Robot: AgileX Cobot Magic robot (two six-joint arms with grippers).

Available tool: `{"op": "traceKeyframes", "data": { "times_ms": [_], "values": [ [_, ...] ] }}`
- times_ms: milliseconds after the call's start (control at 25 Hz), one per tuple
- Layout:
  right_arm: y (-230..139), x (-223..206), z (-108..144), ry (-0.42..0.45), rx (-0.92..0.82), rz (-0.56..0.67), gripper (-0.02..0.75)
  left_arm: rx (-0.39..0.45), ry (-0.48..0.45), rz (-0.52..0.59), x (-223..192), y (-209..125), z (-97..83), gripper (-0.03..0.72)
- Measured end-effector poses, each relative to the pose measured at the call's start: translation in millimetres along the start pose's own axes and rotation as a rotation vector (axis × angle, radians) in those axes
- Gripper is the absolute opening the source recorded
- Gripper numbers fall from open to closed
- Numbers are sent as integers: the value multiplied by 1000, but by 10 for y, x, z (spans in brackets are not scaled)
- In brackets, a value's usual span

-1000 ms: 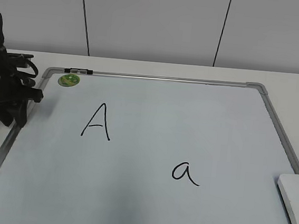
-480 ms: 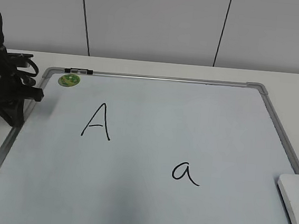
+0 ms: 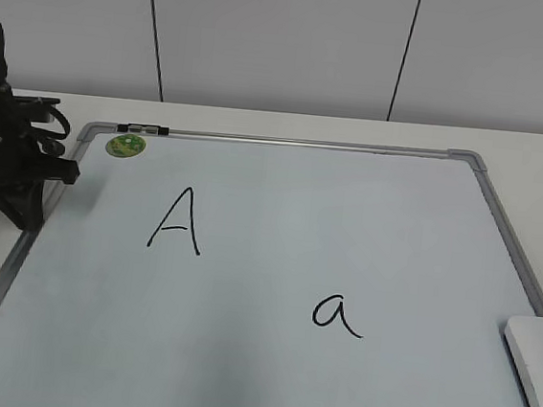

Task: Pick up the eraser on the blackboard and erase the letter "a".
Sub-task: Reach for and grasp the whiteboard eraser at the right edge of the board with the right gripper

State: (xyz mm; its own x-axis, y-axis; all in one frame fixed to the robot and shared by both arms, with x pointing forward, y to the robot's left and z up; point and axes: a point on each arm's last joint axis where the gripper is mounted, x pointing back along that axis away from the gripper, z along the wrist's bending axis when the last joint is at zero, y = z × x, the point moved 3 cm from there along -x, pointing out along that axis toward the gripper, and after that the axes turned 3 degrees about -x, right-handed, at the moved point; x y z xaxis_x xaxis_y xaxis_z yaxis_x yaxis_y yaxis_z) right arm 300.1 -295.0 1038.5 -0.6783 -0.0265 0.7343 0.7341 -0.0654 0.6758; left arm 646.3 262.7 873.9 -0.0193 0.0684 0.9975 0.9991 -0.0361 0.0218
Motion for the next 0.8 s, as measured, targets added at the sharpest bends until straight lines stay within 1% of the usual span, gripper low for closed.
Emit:
{"op": "traceKeyframes", "data": {
  "times_ms": [160, 280, 320, 360, 520, 600, 680, 800],
  "values": [
    [280, -268, 7, -10, 4, 199, 519, 0, 0, 1, 0, -1, 0, 34],
    [428, -454, 38, 3, -7, 308, 519, 0, 0, 1, 0, -1, 0, 34],
    [450, -489, 44, 6, -10, 326, 519, 0, 0, 1, 0, -1, 0, 35],
    [498, -584, 50, 7, -15, 376, 519, 0, 0, 1, 0, -1, 0, 36],
    [583, -871, 40, -4, -9, 500, 519, 0, 0, 1, 0, -1, 0, 39],
    [603, -957, 27, -14, -1, 519, 519, 0, 0, 1, 0, -1, 0, 39],
    [634, -1142, 6, -28, 7, 542, 519, 0, 0, 1, 0, -1, 0, 39],
    [667, -1285, 1, -29, 9, 539, 519, 0, 0, 1, 0, -1, 0, 41]
  ]
}}
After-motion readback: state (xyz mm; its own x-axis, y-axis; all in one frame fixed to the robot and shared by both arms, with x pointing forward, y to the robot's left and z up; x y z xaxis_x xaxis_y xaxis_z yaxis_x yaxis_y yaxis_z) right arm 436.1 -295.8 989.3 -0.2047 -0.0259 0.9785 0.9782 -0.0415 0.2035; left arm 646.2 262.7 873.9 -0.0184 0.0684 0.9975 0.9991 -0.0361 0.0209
